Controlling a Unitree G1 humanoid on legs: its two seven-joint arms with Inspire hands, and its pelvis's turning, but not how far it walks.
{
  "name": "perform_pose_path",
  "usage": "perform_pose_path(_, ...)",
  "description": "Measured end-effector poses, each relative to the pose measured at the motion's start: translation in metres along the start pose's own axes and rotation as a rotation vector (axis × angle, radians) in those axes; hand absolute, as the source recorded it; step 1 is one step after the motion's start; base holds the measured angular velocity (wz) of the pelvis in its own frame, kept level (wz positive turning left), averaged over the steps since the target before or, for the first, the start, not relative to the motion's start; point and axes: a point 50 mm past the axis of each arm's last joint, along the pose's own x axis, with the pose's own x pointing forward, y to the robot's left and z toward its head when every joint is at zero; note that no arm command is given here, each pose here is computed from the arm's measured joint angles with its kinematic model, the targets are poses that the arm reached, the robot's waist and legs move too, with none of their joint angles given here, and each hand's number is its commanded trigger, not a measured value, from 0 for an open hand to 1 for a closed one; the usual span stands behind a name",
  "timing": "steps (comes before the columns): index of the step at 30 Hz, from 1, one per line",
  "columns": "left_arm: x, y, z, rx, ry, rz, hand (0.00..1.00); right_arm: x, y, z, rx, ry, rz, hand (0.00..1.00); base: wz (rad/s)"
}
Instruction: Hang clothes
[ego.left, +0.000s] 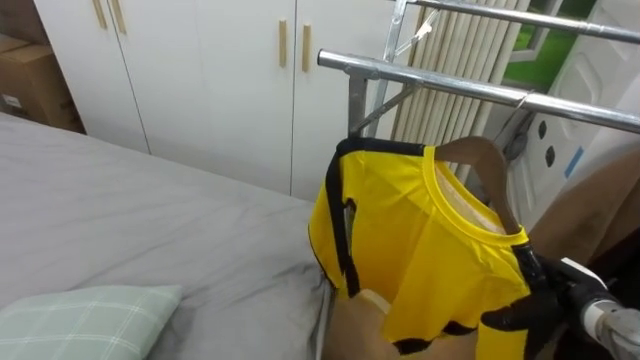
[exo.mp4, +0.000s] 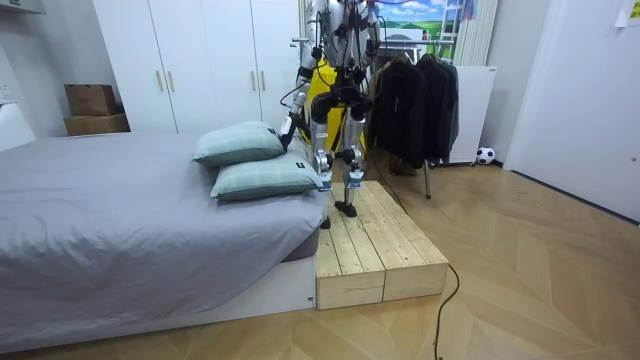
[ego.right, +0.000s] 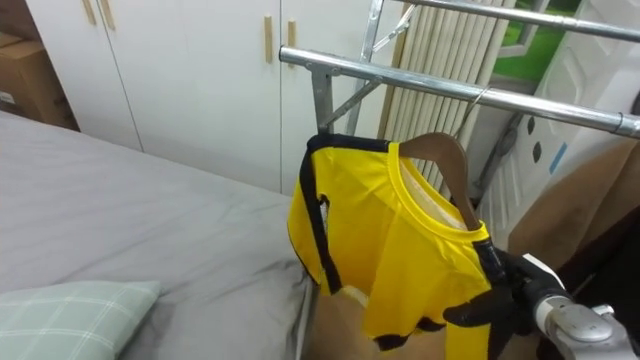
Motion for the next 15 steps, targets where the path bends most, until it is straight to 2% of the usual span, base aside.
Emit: perform_pose_path(15,0.0,0.0,-0.002,0.001,0.007,0.001,0.0,0.0,-0.002,0.012,-0.007,-0.051,-0.062,0.0,0.0)
